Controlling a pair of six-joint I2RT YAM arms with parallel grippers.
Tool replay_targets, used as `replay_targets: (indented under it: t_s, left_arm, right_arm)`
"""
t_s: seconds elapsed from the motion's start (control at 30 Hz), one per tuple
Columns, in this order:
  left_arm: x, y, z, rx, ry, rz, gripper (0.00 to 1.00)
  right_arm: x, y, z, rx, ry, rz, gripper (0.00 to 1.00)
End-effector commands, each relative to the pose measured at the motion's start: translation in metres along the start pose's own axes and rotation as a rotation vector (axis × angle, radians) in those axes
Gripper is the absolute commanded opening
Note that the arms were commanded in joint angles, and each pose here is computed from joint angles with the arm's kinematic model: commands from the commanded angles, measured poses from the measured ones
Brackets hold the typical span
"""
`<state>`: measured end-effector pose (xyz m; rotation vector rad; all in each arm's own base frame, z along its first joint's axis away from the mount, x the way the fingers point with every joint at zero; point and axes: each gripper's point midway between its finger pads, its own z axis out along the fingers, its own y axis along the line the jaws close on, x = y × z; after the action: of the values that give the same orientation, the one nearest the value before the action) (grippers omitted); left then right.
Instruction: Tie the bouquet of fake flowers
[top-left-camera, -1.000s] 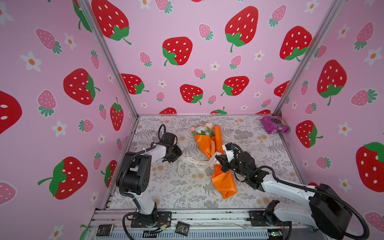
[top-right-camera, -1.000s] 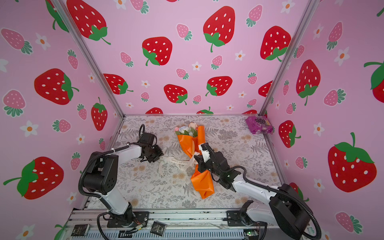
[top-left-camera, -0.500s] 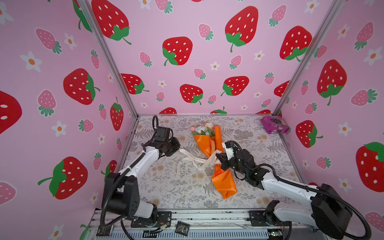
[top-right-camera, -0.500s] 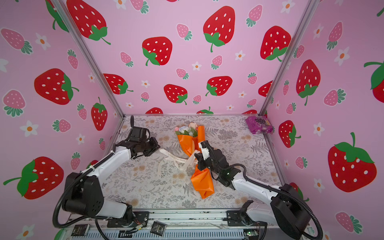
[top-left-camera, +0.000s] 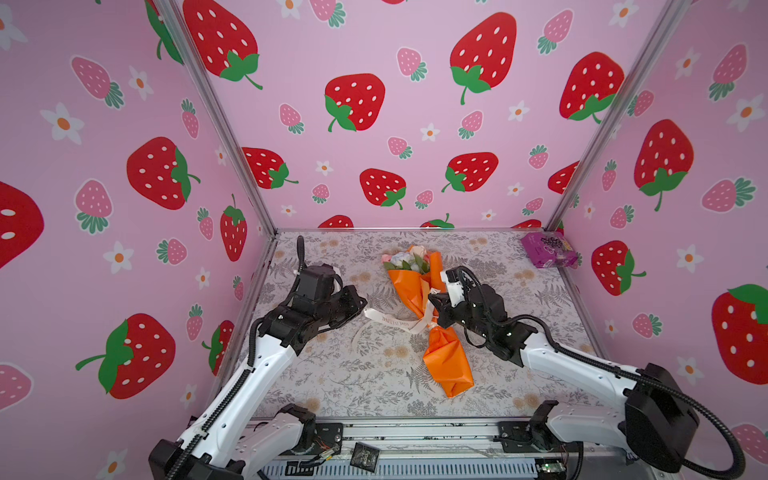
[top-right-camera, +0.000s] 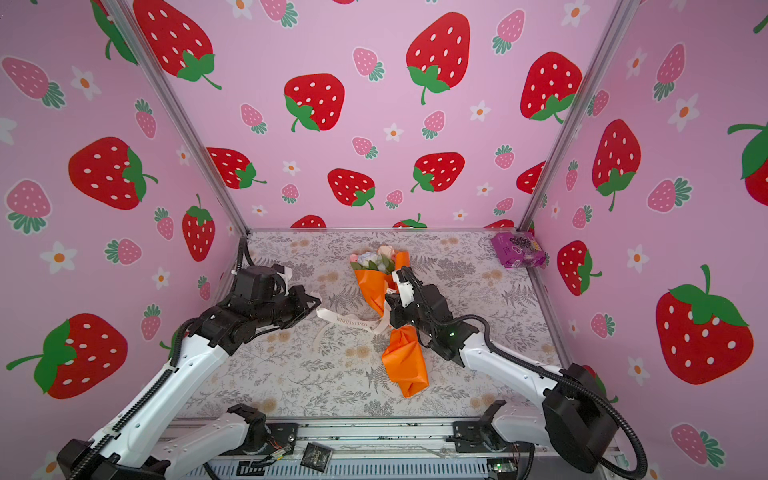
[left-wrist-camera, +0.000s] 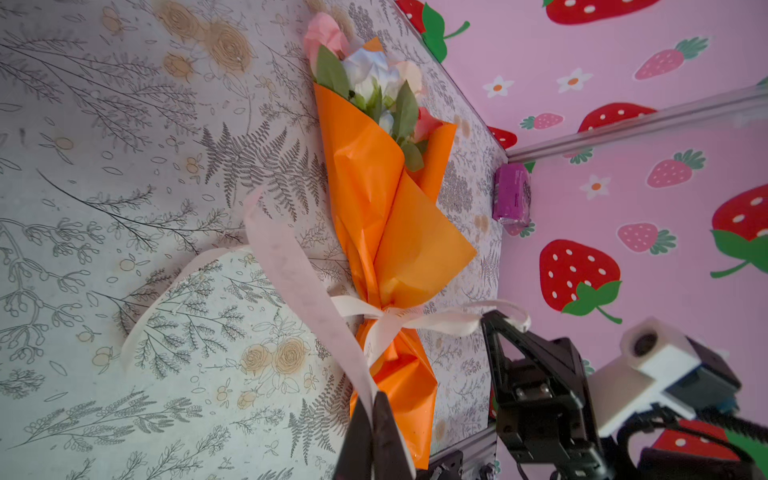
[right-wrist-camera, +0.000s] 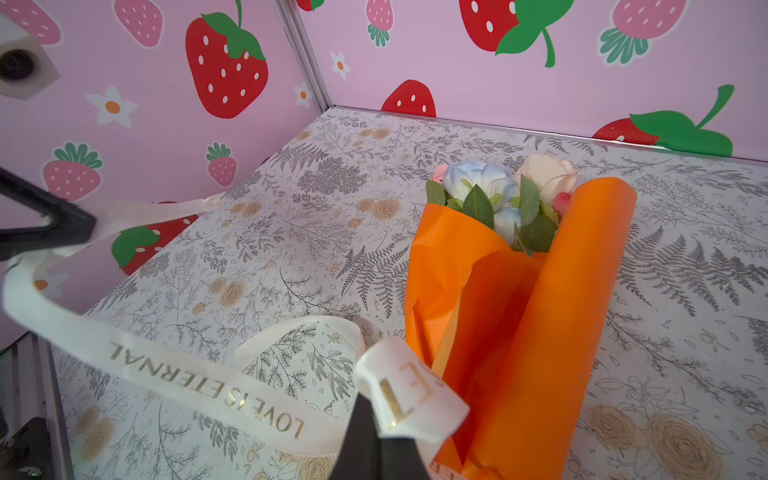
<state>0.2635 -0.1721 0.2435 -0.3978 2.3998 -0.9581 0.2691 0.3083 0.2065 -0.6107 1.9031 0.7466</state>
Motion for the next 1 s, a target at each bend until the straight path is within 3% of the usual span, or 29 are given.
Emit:
replay_targets:
  t_s: [0.0, 0.27, 0.73, 0.97]
  left_arm:
    - [0.022, -0.024, 0.006, 0.034, 0.008, 0.113, 0.00]
    - [0.083, -0.113, 0.018, 0.223, -0.015, 0.451, 0.00]
    - [0.176, -0.212, 0.068, 0.489, 0.165, 0.817, 0.03]
    - [0.210, -0.216, 0.106, 0.486, 0.260, 0.895, 0.03]
  right_arm:
    - [0.002, 0.000, 0.002, -0.010, 0.030, 0.003, 0.00]
    - [-0.001, -0.007, 0.000, -0.103, 0.051, 0.062, 0.00]
    - [0.002, -0.017, -0.009, -0.325, 0.090, 0.198, 0.00]
    - [0.005, -0.035, -0.012, -0.329, 0.101, 0.211, 0.00]
